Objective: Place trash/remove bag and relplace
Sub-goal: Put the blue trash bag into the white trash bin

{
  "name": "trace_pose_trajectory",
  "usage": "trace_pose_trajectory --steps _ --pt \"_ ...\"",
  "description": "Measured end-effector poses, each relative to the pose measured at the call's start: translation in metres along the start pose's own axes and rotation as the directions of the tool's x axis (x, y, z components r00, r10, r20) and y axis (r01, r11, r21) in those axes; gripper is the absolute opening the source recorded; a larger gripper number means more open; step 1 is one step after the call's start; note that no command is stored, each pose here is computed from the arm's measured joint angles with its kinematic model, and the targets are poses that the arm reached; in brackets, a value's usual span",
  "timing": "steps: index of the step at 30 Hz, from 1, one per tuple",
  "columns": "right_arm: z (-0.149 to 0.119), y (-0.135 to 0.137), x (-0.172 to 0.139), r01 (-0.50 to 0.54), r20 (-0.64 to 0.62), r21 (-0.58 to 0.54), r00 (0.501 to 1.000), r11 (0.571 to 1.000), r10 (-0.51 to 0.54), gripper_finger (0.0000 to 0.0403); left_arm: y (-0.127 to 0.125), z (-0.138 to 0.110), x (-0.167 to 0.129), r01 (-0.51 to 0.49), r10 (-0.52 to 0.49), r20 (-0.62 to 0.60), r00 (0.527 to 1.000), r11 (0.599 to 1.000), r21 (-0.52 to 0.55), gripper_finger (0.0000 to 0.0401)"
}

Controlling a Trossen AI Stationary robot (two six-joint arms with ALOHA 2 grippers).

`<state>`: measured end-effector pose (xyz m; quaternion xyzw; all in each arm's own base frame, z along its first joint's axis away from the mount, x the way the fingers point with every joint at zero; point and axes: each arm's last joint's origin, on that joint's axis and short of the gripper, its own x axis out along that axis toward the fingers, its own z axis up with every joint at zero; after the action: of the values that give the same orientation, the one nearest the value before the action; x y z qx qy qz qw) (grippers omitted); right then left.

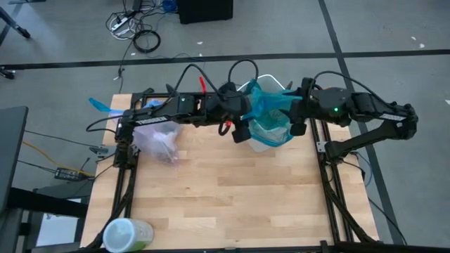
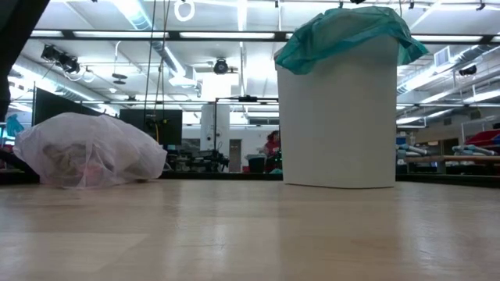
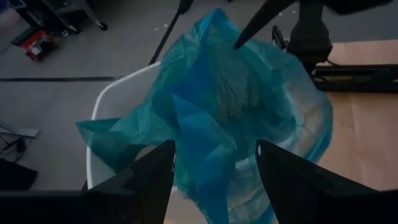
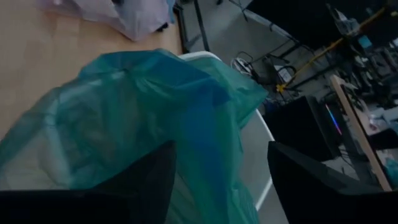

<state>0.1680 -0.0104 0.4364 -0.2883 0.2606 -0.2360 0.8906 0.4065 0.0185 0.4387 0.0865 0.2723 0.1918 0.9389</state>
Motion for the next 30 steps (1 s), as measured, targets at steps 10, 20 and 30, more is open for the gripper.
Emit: trace_pose_trajectory --steps 10,20,30 --pt "-0.001 0.0 0.001 -0.016 0.0 -0.001 1.0 1.0 0.016 0.0216 -0.004 -0.008 0.02 -0.07 0.069 -0.052 0.996 0.997 -0.016 0.0234" --pt "-0.001 -0.001 0.001 -0.01 0.0 0.002 1.0 1.0 0.01 0.0215 -0.003 -0.007 0.022 -0.169 0.166 -0.042 0.985 0.983 -0.067 0.0234" --pt "-0.003 0.0 0.0 -0.018 -0.016 0.0 1.0 1.0 0.018 0.0214 -0.004 -0.006 0.025 -0.107 0.105 -0.023 0.994 0.985 -0.137 0.0234"
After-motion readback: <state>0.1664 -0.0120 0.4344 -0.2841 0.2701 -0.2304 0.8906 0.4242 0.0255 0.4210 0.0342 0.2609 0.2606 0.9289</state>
